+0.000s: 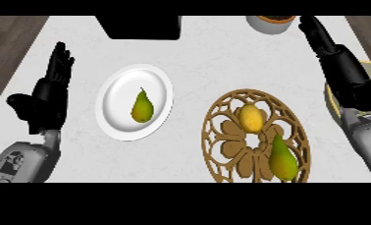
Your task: Pick the lemon from the placemat and place it in the bowl
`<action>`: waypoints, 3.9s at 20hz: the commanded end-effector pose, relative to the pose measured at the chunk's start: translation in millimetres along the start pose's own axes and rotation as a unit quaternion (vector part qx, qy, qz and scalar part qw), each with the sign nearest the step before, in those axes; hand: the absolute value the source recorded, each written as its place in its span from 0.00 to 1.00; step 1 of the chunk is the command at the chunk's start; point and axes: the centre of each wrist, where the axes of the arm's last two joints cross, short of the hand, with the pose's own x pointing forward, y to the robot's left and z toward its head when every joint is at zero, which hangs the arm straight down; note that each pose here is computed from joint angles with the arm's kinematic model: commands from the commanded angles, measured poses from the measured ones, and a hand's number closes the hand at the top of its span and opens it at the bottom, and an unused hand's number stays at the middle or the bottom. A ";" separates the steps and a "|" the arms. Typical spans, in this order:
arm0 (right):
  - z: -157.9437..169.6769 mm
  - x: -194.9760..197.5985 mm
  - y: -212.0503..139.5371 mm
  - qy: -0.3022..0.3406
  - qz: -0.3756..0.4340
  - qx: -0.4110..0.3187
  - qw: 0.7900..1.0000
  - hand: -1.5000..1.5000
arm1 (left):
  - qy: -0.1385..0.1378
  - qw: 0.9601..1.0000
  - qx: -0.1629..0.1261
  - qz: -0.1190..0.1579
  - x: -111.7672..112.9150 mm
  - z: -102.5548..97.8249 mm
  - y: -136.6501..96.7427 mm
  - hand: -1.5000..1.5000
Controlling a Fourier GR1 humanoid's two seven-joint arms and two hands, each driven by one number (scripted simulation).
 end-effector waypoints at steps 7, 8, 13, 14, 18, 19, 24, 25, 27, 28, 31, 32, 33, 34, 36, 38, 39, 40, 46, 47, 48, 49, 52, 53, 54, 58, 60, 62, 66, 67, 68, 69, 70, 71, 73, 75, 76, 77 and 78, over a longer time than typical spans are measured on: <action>78.6 -74.6 -17.4 0.269 0.195 -0.170 0.928 1.00 | 0.080 0.984 -0.123 0.099 -12.5 28.0 -38.2 0.50; 74.1 -70.0 -7.1 0.267 0.124 -0.279 0.914 1.00 | 0.092 0.979 -0.139 0.117 -16.8 36.2 -43.9 0.50; 101.4 -33.6 111.2 0.169 0.091 -0.296 0.936 0.00 | 0.095 0.960 -0.217 0.149 -14.3 43.1 -50.1 0.50; 113.1 -32.3 121.4 0.166 0.122 -0.255 0.945 0.00 | 0.095 0.960 -0.215 0.152 -18.6 46.5 -53.7 0.50; 121.6 -40.8 124.5 0.248 0.217 -0.198 0.923 0.00 | 0.100 0.962 -0.210 0.141 -19.9 42.2 -62.4 0.50; 114.4 -49.3 109.2 0.272 0.256 -0.196 0.907 0.00 | 0.102 0.961 -0.212 0.142 -21.6 46.7 -54.3 0.50; 98.5 -29.9 117.8 0.384 0.298 -0.173 0.857 0.00 | 0.103 0.954 -0.229 0.163 -12.6 48.5 -62.5 0.50; 92.4 -20.2 116.0 0.404 0.305 -0.162 0.847 0.00 | 0.100 0.959 -0.223 0.144 -10.6 39.7 -55.6 0.50; 80.9 2.5 128.9 0.434 0.304 -0.141 0.836 0.00 | 0.100 0.959 -0.223 0.145 -22.5 50.2 -61.2 0.50; 73.2 8.3 135.3 0.458 0.304 -0.132 0.825 0.00 | 0.108 0.954 -0.234 0.151 -23.6 49.9 -53.7 0.50; 43.5 40.6 144.7 0.492 0.299 -0.111 0.810 0.00 | 0.098 0.955 -0.233 0.153 -12.9 39.1 -63.6 0.50; 36.0 43.9 148.5 0.512 0.292 -0.103 0.801 0.00 | 0.092 0.952 -0.246 0.155 -13.3 47.8 -67.9 0.50; 30.8 58.9 156.4 0.510 0.280 -0.104 0.806 0.00 | 0.096 0.954 -0.239 0.154 -15.8 41.9 -71.4 0.50; 30.9 54.0 153.3 0.531 0.286 -0.093 0.792 0.00 | 0.101 0.953 -0.239 0.157 -12.3 39.6 -62.9 0.50; 21.8 55.7 151.9 0.552 0.278 -0.092 0.781 0.00 | 0.099 0.955 -0.233 0.153 -19.5 40.0 -69.2 0.50; 20.3 47.7 158.2 0.575 0.286 -0.081 0.763 0.00 | 0.088 0.954 -0.235 0.162 -7.9 43.3 -70.2 0.50; 12.4 41.4 160.7 0.585 0.287 -0.085 0.754 0.00 | 0.099 0.954 -0.240 0.151 -18.7 49.1 -63.9 0.50; 8.6 42.2 148.9 0.592 0.284 -0.083 0.750 0.00 | 0.094 0.957 -0.230 0.148 -8.1 34.0 -55.8 0.50; 7.5 27.9 147.5 0.624 0.291 -0.046 0.724 0.00 | 0.096 0.953 -0.238 0.163 -5.3 40.8 -67.4 0.50; -0.1 27.4 143.2 0.628 0.282 -0.047 0.724 0.00 | 0.096 0.953 -0.238 0.161 -18.2 41.6 -68.0 0.50; 6.4 20.1 153.3 0.632 0.277 -0.045 0.723 0.00 | 0.098 0.954 -0.238 0.152 -23.3 35.0 -56.5 0.50; 1.4 20.9 144.7 0.637 0.276 -0.041 0.719 0.00 | 0.094 0.951 -0.249 0.154 -5.3 40.9 -63.2 0.50; 1.6 16.3 147.9 0.642 0.283 -0.034 0.712 0.00 | 0.092 0.954 -0.237 0.162 -5.8 43.2 -66.2 0.50; 4.3 16.6 150.2 0.641 0.281 -0.030 0.714 0.00 | 0.105 0.953 -0.237 0.160 1.7 35.8 -80.8 0.50; -6.0 19.4 147.1 0.638 0.289 -0.030 0.714 0.00 | 0.095 0.952 -0.244 0.156 -24.1 49.4 -70.7 0.50; 7.1 12.8 163.2 0.636 0.302 -0.027 0.710 0.00 | 0.101 0.953 -0.240 0.158 -7.8 35.0 -60.7 0.50; -11.5 11.3 160.8 0.638 0.298 -0.029 0.709 0.00 | 0.092 0.954 -0.236 0.159 -19.2 42.5 -76.3 0.50; -0.4 1.7 169.7 0.645 0.296 -0.035 0.704 0.00 | 0.088 0.955 -0.237 0.158 -21.8 46.1 -78.7 0.50; -7.9 1.3 168.9 0.644 0.299 -0.036 0.703 0.00 | 0.095 0.955 -0.237 0.149 -9.9 33.5 -76.5 0.50; 1.8 -1.2 172.2 0.646 0.293 -0.038 0.704 0.00 | 0.088 0.957 -0.234 0.148 -2.6 36.7 -63.0 0.50; -2.9 1.7 171.6 0.643 0.294 -0.037 0.707 0.00 | 0.099 0.952 -0.239 0.162 -17.3 38.8 -68.4 0.50; 3.5 -3.0 174.4 0.646 0.291 -0.044 0.704 0.00 | 0.095 0.953 -0.241 0.158 -19.7 43.1 -59.7 0.50; -5.9 3.0 163.6 0.646 0.292 -0.042 0.704 0.00 | 0.098 0.952 -0.243 0.160 -9.1 35.0 -61.5 0.50; -1.5 -9.3 171.8 0.649 0.287 -0.049 0.703 0.00 | 0.092 0.953 -0.241 0.160 -10.1 29.0 -62.1 0.50; 2.5 -3.2 162.9 0.649 0.294 -0.045 0.700 0.00 | 0.095 0.955 -0.239 0.149 -8.8 46.4 -59.0 0.50; 2.1 -3.5 171.5 0.647 0.293 -0.045 0.702 0.00 | 0.097 0.954 -0.231 0.163 -10.8 36.5 -68.9 0.50; 12.1 -10.2 170.2 0.649 0.296 -0.038 0.700 0.00 | 0.096 0.955 -0.231 0.158 -22.2 50.8 -72.9 0.50; 13.8 -12.0 173.3 0.651 0.287 -0.056 0.700 0.00 | 0.104 0.955 -0.232 0.154 -14.8 45.5 -70.9 0.50; 19.1 -25.4 173.6 0.650 0.292 -0.049 0.700 0.00 | 0.095 0.954 -0.239 0.155 -23.0 40.0 -62.7 0.50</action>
